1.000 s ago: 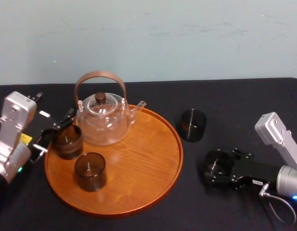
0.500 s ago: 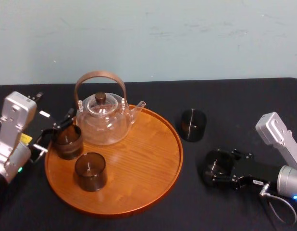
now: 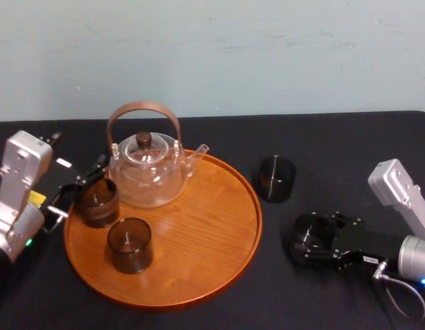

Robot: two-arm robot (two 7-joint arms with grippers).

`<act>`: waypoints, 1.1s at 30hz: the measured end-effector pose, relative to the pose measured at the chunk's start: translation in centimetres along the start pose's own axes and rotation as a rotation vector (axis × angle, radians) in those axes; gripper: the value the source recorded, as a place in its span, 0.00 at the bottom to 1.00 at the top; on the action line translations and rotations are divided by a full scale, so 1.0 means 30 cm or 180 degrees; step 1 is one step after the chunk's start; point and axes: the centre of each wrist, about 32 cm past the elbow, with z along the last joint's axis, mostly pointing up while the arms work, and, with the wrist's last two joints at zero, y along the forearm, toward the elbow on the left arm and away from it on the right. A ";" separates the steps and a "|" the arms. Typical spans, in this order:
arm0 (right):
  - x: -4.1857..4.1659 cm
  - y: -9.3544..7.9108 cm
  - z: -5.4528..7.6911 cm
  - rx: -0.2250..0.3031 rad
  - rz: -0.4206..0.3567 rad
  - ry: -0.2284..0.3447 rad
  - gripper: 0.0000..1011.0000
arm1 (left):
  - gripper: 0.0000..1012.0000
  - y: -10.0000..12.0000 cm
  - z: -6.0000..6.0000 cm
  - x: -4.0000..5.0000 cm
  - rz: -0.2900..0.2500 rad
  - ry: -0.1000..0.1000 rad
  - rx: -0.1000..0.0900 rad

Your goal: Pick up the glass from the table and place it on the tray.

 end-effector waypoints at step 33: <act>-0.016 0.113 0.195 0.0648 0.0395 -0.0260 0.89 | 0.99 0.000 0.000 0.000 0.0000 0.0000 0.0000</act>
